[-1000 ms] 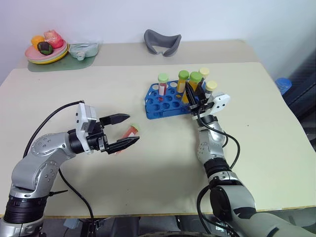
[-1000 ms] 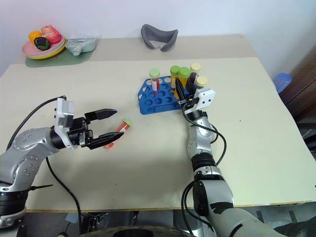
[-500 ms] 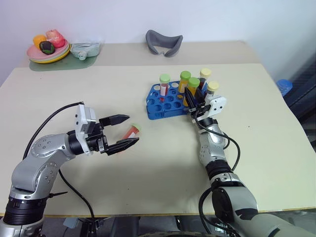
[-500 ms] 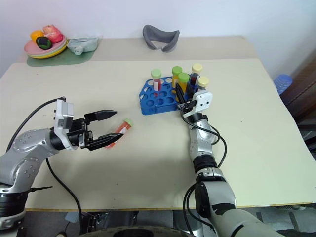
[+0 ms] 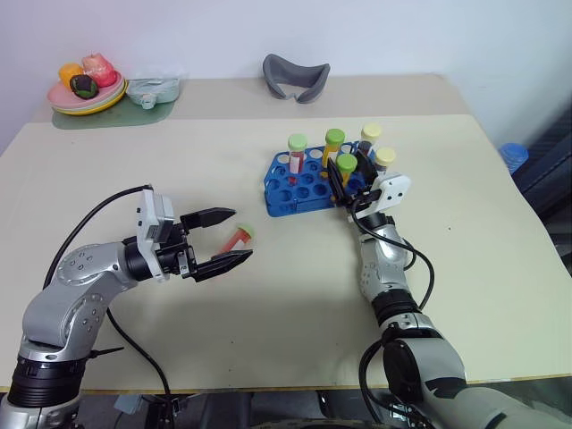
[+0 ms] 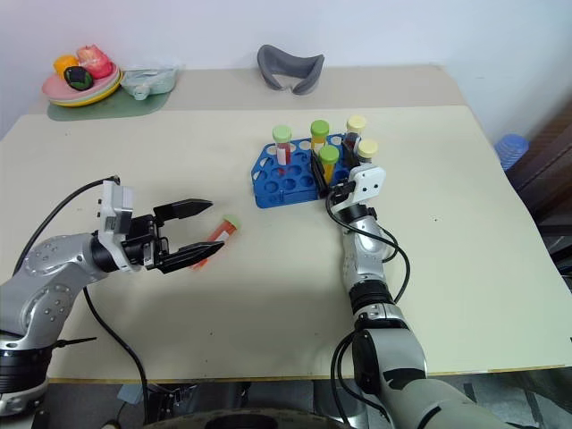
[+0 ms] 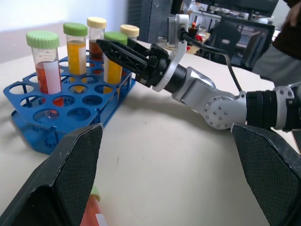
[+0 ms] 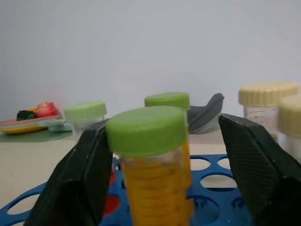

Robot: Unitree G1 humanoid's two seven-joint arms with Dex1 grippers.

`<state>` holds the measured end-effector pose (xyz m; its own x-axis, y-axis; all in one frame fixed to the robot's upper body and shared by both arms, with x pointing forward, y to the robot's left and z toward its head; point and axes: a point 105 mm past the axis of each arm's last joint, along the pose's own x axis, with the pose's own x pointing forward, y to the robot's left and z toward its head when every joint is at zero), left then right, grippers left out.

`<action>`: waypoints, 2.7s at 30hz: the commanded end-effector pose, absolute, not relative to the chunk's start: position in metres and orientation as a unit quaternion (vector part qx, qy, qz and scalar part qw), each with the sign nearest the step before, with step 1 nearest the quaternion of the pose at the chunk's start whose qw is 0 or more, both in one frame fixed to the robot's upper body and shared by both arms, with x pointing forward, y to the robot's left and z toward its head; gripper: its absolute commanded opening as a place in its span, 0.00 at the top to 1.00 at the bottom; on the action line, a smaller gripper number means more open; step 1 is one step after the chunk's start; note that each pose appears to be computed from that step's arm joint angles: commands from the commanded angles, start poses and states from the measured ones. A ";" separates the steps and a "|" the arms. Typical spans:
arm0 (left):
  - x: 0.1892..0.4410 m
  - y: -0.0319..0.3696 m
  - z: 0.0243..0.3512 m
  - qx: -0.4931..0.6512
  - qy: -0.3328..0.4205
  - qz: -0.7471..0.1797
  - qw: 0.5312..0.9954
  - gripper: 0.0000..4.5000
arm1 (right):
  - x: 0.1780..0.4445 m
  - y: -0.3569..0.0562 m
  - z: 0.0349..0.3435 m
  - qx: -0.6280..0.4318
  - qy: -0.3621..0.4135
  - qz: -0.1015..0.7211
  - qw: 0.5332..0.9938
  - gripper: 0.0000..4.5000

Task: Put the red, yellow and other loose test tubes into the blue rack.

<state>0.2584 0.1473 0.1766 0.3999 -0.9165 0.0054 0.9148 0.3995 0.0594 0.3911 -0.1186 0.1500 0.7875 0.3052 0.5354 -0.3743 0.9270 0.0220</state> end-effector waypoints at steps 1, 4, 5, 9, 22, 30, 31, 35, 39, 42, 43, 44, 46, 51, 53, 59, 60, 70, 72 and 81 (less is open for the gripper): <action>0.257 0.146 0.184 0.032 -0.037 -0.549 0.834 0.00 | 0.386 -0.128 0.151 0.054 -0.282 0.164 0.944 0.28; 0.257 0.147 0.183 0.035 -0.034 -0.545 0.837 0.00 | 0.380 -0.130 0.156 0.039 -0.288 0.159 0.944 0.28; 0.258 0.148 0.182 0.039 -0.034 -0.541 0.839 0.00 | 0.378 -0.130 0.158 0.031 -0.286 0.159 0.944 0.28; 0.263 0.151 0.183 0.042 -0.031 -0.521 0.852 0.00 | 0.359 -0.133 0.161 0.022 -0.261 0.170 0.950 0.28; 0.289 0.167 0.183 0.057 -0.017 -0.421 0.905 0.00 | 0.243 -0.172 0.165 -0.146 -0.029 0.423 0.894 0.28; 0.294 0.169 0.173 0.050 0.124 -0.415 0.900 0.00 | 0.235 -0.163 0.202 -0.189 -0.009 0.589 0.786 0.28; 0.296 0.169 0.172 0.057 0.132 -0.405 0.903 0.00 | 0.239 -0.162 0.200 -0.195 -0.004 0.591 0.783 0.28; 0.301 0.168 0.175 0.092 0.137 -0.376 0.912 0.00 | 0.245 -0.152 0.195 -0.194 0.001 0.609 0.769 0.28; 0.302 0.168 0.171 0.127 0.163 -0.359 0.910 0.00 | 0.251 -0.146 0.197 -0.174 -0.003 0.612 0.772 0.28; 0.299 0.164 0.159 0.157 0.206 -0.372 0.891 0.00 | 0.257 -0.146 0.205 -0.154 -0.019 0.600 0.785 0.28; 0.298 0.164 0.157 0.159 0.214 -0.376 0.888 0.00 | 0.259 -0.146 0.208 -0.148 -0.025 0.596 0.789 0.28; 0.298 0.163 0.156 0.151 0.226 -0.377 0.885 0.00 | 0.260 -0.145 0.211 -0.144 -0.030 0.593 0.792 0.28; 0.299 0.164 0.154 0.153 0.251 -0.376 0.879 0.00 | 0.260 -0.144 0.211 -0.144 -0.032 0.590 0.794 0.28; 0.301 0.157 0.156 0.156 0.282 -0.387 0.864 0.00 | 0.260 -0.144 0.206 -0.150 -0.032 0.583 0.798 0.28; 0.301 0.154 0.158 0.158 0.295 -0.387 0.859 0.00 | 0.260 -0.145 0.205 -0.151 -0.033 0.581 0.799 0.28; 0.303 0.136 0.170 0.181 0.335 -0.371 0.847 0.00 | 0.263 -0.145 0.208 -0.157 -0.046 0.572 0.804 0.28; 0.305 0.135 0.172 0.188 0.335 -0.365 0.848 0.00 | 0.264 -0.145 0.208 -0.158 -0.047 0.571 0.804 0.28; 0.316 0.131 0.164 0.205 0.398 -0.328 0.832 0.00 | 0.262 -0.149 0.211 -0.166 -0.051 0.558 0.812 0.28; 0.318 0.129 0.161 0.206 0.401 -0.325 0.832 0.00 | 0.262 -0.150 0.211 -0.166 -0.051 0.556 0.813 0.28; 0.322 0.114 0.149 0.171 0.420 -0.327 0.829 0.00 | 0.259 -0.152 0.212 -0.166 -0.050 0.546 0.820 0.28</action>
<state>0.3193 0.1158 0.1386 0.4077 -0.3944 -0.8235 0.6872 0.7264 -0.0077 0.2640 -0.1528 0.2009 0.4003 0.9089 -0.1171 -0.8910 0.3562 -0.2814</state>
